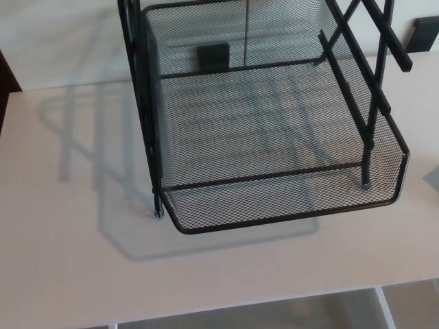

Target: The robot walks towards a desk on which a file tray is kept in the middle and a cube is kept to its right. The robot lifts the cube using its right hand and places it on the file tray.

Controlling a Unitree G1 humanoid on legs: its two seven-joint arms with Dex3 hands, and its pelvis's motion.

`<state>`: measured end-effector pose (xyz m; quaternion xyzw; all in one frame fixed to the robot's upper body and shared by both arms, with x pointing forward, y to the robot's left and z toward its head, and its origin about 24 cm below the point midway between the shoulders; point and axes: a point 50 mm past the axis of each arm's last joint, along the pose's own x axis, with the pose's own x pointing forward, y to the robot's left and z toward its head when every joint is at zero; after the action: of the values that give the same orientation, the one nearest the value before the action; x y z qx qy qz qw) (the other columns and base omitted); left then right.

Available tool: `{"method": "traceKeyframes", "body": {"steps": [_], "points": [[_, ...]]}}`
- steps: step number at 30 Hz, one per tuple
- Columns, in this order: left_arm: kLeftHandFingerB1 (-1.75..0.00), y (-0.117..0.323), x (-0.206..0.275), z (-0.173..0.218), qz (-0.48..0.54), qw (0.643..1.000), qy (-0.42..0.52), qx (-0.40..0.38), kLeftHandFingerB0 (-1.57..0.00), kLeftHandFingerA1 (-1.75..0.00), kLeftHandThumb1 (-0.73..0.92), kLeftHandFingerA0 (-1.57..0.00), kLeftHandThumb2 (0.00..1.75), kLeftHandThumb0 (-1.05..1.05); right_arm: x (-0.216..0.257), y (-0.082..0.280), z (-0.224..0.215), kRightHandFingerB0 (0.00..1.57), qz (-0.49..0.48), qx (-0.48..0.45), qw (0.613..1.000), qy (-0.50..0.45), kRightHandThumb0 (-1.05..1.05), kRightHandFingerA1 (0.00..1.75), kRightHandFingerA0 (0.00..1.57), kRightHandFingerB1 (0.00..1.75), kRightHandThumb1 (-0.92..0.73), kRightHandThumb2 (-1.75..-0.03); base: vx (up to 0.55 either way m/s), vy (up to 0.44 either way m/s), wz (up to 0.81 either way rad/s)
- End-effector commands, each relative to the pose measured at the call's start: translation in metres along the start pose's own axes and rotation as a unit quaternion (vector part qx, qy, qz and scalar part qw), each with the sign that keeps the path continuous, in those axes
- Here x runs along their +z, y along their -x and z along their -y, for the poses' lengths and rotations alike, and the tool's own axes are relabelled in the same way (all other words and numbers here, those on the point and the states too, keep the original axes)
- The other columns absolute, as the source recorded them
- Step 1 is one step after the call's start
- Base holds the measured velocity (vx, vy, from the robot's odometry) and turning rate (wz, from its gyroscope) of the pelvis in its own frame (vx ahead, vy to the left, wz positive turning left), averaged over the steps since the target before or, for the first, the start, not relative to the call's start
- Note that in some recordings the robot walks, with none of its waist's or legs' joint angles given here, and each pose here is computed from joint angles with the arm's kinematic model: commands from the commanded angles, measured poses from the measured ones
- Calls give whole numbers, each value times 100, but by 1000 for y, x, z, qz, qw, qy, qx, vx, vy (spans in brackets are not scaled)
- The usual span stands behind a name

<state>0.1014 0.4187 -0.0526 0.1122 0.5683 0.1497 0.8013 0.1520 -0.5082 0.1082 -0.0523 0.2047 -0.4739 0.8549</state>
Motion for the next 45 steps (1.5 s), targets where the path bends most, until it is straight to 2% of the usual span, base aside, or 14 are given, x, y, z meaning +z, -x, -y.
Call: {"method": "traceKeyframes", "body": {"steps": [1, 2, 5, 6, 8, 12, 14, 16, 18, 26, 30, 32, 44, 45], "points": [[-67, 2, 0, -6, 11, 1000, 16, 9, -24, -74, 61, -25, 93, -96, 65, 5, -11, 0, 58, 34, 996, 51, -105, 76, 0, 0, -70, -72, 0, 0, 0], [-67, 3, 0, -6, 11, 1000, 11, 8, -24, -74, 61, -23, 94, -96, 74, 6, -18, 0, 70, 49, 992, 90, -105, 114, 0, 34, -63, -68, 0, 0, 0], [-67, 3, 1, -8, 10, 1000, -7, 9, -24, -77, 82, -20, 65, -94, 97, 12, -46, 0, 124, 139, 971, 149, -105, 117, 0, 6, -63, -72, 0, 0, 0], [-68, 3, 1, -8, 8, 1000, 4, 7, -24, -79, 82, -20, 64, -94, 101, 14, -53, 0, 125, 155, 967, 161, -105, 114, 17, 60, -43, -109, 0, 0, 0], [-67, 3, -1, -8, 8, 1000, -4, 8, -28, -69, 60, -22, 109, -88, 111, 19, -70, 0, 127, 184, 950, 217, -105, 168, 1, 86, -61, -61, 0, 0, 0], [-68, 3, 0, -8, 8, 1000, -20, 6, -24, -74, 63, -24, 95, -98, 125, 39, -103, 0, 176, 245, 903, 305, -105, 115, 0, 35, -61, -65, 0, 0, 0], [-69, 4, 0, -8, 7, 1000, -12, 7, -30, -72, 59, -25, 108, -90, 122, 57, -131, 0, 183, 275, 866, 375, -103, 18, 2, 1, -59, -101, 0, 0, 0], [-70, 4, -3, -9, 6, 1000, -11, 9, -27, -80, 82, -23, 64, -94, 117, 67, -149, 0, 183, 292, 844, 410, -94, 14, 0, 0, -55, -93, 0, 0, 0], [-69, 5, -3, -9, 4, 1000, -11, 10, -31, -71, 60, -25, 107, -88, 109, 71, -161, 0, 171, 303, 834, 429, -79, 17, 0, 10, -48, -88, 0, 0, 0], [-68, 5, -3, -9, 6, 1000, -20, 5, -26, -74, 62, -24, 94, -94, 78, 69, -184, 0, 158, 297, 804, 491, -74, 39, 5, 16, -61, -59, 0, 0, 0], [-68, 6, -3, -10, 8, 1000, -28, 6, -28, -71, 61, -24, 109, -90, 69, 69, -196, 0, 153, 291, 783, 528, -81, 19, 0, 12, -50, -88, 0, 0, 0], [-69, 6, -4, -10, 4, 1000, -24, 7, -25, -78, 82, -22, 64, -94, 65, 69, -199, 0, 146, 294, 770, 547, -86, 14, 0, 8, -53, -88, 0, 0, 0], [-68, 7, -3, -12, -1, 999, -43, 13, -25, -77, 81, -20, 65, -90, 53, 66, -206, 2, 146, 279, 731, 605, -79, 22, 0, 16, -49, -87, 0, 0, 0], [-67, 7, -2, -12, 2, 1000, -29, 12, -26, -72, 60, -21, 95, -92, 55, 66, -206, 1, 148, 282, 735, 599, -79, 20, 0, 14, -50, -86, 0, 0, 0]]}}
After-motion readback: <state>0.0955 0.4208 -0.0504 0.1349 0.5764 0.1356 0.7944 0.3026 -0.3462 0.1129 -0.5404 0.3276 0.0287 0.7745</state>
